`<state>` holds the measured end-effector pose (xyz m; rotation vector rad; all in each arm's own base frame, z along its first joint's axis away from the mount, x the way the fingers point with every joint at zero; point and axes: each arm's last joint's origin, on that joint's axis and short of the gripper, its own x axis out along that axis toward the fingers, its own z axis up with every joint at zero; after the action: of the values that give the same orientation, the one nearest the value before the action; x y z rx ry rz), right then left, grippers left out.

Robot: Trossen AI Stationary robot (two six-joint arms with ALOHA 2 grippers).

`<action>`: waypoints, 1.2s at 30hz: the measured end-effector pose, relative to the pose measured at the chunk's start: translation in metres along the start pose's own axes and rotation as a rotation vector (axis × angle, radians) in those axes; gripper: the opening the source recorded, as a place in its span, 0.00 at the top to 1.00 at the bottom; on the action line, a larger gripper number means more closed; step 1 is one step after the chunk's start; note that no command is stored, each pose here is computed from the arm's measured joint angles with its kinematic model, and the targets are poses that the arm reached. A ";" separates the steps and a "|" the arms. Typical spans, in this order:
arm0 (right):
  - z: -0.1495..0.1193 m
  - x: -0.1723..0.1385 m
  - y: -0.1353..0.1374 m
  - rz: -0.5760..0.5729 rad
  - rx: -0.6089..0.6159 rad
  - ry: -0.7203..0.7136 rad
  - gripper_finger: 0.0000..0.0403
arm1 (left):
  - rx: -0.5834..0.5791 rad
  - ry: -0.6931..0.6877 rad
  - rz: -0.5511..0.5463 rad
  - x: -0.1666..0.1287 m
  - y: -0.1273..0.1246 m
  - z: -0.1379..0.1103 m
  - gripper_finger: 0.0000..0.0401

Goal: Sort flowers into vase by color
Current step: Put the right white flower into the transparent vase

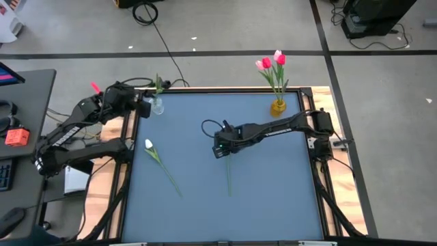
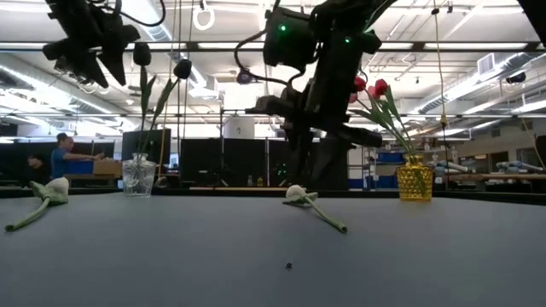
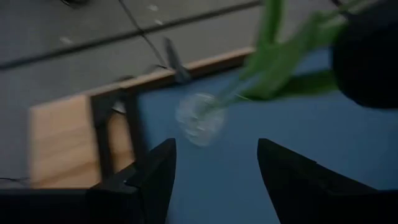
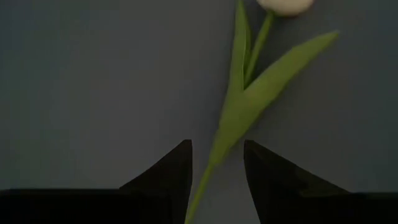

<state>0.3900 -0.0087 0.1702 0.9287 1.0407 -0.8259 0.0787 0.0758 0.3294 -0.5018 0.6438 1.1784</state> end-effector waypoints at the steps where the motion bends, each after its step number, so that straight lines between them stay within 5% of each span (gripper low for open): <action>1: 0.000 0.001 -0.001 -0.009 0.002 0.005 0.62 | -0.010 0.013 -0.029 -0.001 0.000 -0.001 0.42; 10: -0.002 0.037 -0.002 -0.017 -0.035 0.085 0.64 | 0.025 0.078 -0.157 -0.004 -0.008 -0.006 0.42; 18: -0.009 0.030 0.006 0.016 -0.082 0.010 0.95 | 0.072 0.109 -0.269 -0.011 -0.016 -0.013 0.42; 28: -0.020 -0.006 0.059 0.451 -0.149 -0.291 0.97 | 0.136 0.195 -0.486 -0.026 -0.036 -0.028 0.42; 36: -0.029 -0.046 0.095 0.762 -0.184 -0.685 0.96 | 0.188 0.053 -0.757 -0.050 -0.058 -0.029 0.44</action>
<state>0.4517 0.0592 0.2287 0.7147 0.1224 -0.3379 0.1156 0.0048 0.3452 -0.5494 0.5300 0.3881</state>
